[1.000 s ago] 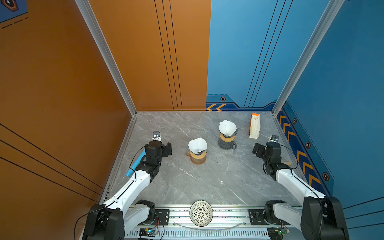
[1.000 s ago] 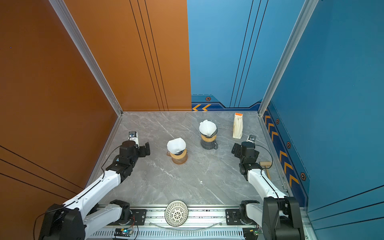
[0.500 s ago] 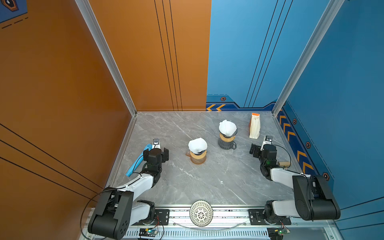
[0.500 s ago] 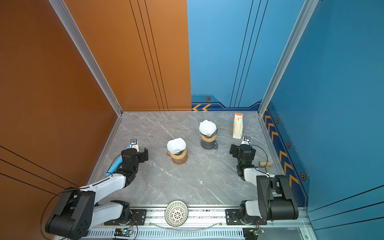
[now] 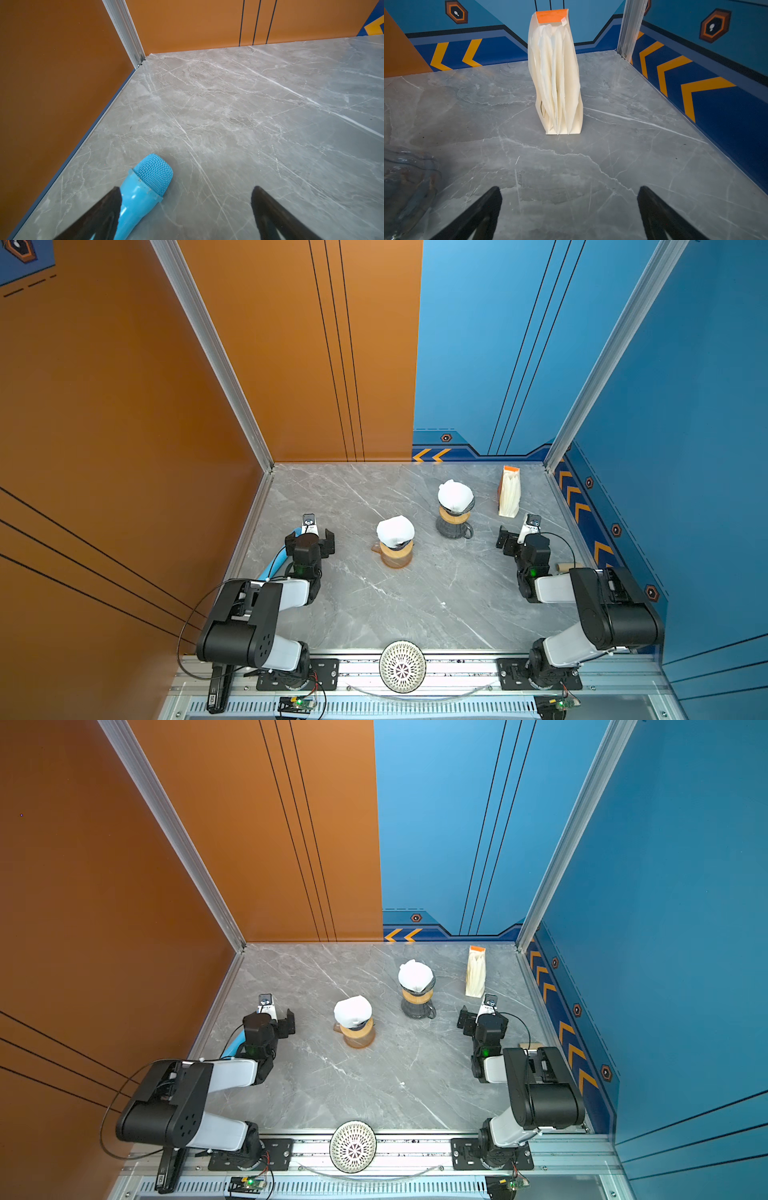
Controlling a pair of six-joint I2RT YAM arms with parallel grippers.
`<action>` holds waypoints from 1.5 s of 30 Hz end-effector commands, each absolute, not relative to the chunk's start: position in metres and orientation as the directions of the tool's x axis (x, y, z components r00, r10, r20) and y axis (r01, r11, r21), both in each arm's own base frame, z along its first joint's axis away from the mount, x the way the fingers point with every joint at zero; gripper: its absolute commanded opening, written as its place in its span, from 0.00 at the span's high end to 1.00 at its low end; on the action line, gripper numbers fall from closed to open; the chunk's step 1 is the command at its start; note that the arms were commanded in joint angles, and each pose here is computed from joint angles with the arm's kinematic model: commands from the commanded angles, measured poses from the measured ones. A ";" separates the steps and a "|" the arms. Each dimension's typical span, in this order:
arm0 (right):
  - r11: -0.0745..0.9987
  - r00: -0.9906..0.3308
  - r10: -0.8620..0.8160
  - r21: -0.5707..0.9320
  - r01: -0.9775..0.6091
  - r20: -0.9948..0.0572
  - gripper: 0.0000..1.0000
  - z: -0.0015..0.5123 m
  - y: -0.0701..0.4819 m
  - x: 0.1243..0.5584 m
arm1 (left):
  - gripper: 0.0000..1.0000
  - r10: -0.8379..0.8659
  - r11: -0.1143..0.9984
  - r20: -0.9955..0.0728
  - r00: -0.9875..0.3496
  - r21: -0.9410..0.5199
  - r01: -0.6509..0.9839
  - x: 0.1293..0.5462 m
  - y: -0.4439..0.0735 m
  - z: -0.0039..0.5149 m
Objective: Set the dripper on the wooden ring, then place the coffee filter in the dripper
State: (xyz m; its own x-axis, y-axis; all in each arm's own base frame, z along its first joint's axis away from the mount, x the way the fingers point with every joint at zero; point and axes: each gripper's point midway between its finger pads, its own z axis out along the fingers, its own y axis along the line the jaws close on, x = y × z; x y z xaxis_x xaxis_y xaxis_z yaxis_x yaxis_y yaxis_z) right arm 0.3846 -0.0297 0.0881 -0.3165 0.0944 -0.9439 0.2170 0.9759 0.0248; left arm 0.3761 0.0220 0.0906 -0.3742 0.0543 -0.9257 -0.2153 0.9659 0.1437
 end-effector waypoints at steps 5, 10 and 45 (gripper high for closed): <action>0.981 -0.315 0.071 0.009 0.194 -0.947 0.00 0.093 -0.025 0.391 | 0.02 0.060 0.981 -0.948 -0.312 0.114 -0.157 0.390 0.013 0.094; 0.980 -0.315 0.063 -0.001 0.200 -0.947 0.00 0.094 -0.025 0.391 | 0.02 0.007 0.991 -0.939 -0.344 0.052 -0.122 0.396 0.017 0.090; 0.979 -0.315 0.059 -0.006 0.202 -0.947 0.00 0.094 -0.024 0.391 | 0.02 0.026 0.993 -0.938 -0.347 0.065 -0.103 0.397 0.012 0.089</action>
State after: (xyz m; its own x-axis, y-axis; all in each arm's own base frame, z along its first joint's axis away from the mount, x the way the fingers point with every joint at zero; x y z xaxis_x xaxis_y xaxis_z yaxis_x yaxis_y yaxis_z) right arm 0.3890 -0.0230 0.0930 -0.3080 0.0791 -0.9481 0.1937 0.9809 0.0189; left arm 0.3917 0.0151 0.0850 -0.3522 0.0160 -0.9358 -0.1200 0.9908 0.0621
